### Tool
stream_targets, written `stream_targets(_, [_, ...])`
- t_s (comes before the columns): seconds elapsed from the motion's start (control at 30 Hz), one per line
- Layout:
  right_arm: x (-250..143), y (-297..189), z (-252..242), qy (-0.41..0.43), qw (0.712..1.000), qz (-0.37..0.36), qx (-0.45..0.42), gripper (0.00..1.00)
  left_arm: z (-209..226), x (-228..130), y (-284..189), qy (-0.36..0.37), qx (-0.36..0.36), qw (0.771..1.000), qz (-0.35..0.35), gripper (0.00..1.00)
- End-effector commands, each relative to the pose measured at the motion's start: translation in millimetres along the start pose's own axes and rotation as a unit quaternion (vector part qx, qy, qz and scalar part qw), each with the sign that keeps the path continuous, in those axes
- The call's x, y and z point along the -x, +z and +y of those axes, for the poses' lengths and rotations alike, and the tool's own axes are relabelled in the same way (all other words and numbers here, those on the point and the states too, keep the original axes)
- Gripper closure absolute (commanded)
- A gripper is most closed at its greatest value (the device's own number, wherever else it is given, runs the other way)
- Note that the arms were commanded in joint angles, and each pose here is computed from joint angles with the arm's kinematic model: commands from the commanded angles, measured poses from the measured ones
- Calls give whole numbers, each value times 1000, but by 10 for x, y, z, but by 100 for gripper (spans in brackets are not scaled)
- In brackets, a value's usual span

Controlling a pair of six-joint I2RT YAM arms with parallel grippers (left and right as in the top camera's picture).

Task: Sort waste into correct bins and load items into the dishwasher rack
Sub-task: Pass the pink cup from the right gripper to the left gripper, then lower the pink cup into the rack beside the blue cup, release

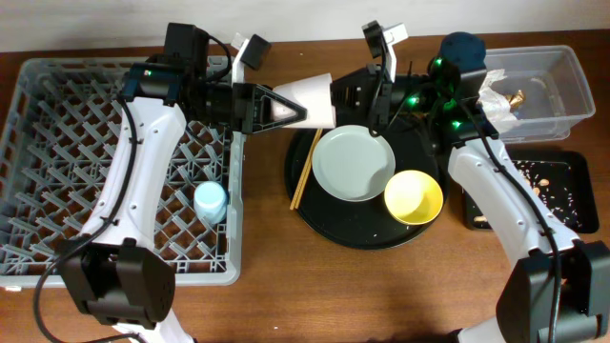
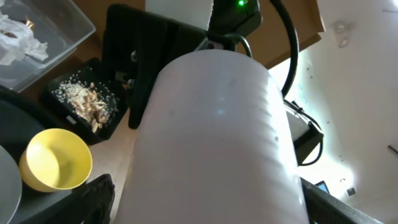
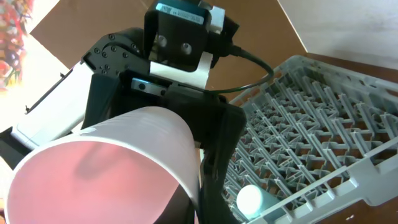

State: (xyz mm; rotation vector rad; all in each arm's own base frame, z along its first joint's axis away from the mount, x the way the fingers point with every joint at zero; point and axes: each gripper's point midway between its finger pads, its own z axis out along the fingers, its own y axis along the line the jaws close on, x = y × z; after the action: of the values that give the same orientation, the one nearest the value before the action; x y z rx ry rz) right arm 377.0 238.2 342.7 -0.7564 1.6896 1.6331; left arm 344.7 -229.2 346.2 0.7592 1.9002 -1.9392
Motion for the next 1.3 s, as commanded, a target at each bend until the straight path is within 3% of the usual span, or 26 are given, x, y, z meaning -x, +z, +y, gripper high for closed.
stream_targets(0.0, [-122, 65, -15, 5, 1000, 20, 15, 96, -4, 6, -17, 5, -14, 1000, -5, 18])
stream_targets(0.17, [-144, 65, -87, 14, 1000, 17, 0, 96, -3, 6, -17, 5, -14, 1000, -5, 32])
stream_targets(0.2, [-139, 65, -95, 14, 1000, 16, -3, 96, -3, 6, -17, 5, -14, 1000, -5, 37])
stream_targets(0.27, [-121, 65, -124, 14, 1000, 11, -11, 96, -3, 6, -17, 5, -14, 1000, -5, 56])
stream_targets(0.33, [-115, 65, -132, 14, 1000, 9, -14, 94, 0, 5, -17, 5, -13, 1000, -5, 62])
stream_targets(0.43, [-116, 65, -132, 14, 1000, 9, -13, 69, 0, 5, -17, 5, -13, 1000, -5, 69])
stream_targets(0.47, [-114, 64, -131, 14, 1000, 9, -14, 57, 0, 8, -17, 7, -13, 1000, -5, 69])
stream_targets(0.5, [-112, 60, -133, 14, 1000, 9, -14, 38, 2, 13, -18, 10, -13, 1000, -5, 69])
stream_targets(0.53, [-104, 36, -142, 14, 1000, 7, -15, 27, 2, 20, -21, 14, -13, 1000, -6, 70])
stream_targets(0.77, [45, -595, -300, 35, 999, -18, -36, 10, 175, 149, -435, 22, 38, 998, -44, 73])
stream_targets(0.87, [92, -1013, -424, 58, 996, -42, -62, 2, 534, 153, -709, 15, 154, 987, -45, 74])
stream_targets(0.97, [35, -1244, -531, 86, 991, -55, -83, 0, 1006, 112, -1052, -25, 335, 942, -28, 73])
stream_targets(1.0, [-78, -1267, -631, 104, 988, -55, -102, 2, 1239, 49, -1341, -47, 453, 890, -13, 74])
stream_targets(1.1, [-383, -1299, -922, 155, 970, -45, -184, 2, 1391, -91, -1664, -83, 557, 826, 4, 73])
stream_targets(1.17, [-780, -1379, -1203, 202, 935, -3, -292, 2, 1453, -238, -1923, -115, 622, 774, 16, 74])
stream_targets(1.27, [-1183, -1508, -1392, 239, 884, 55, -398, 2, 1468, -334, -2135, -137, 671, 729, 21, 73])
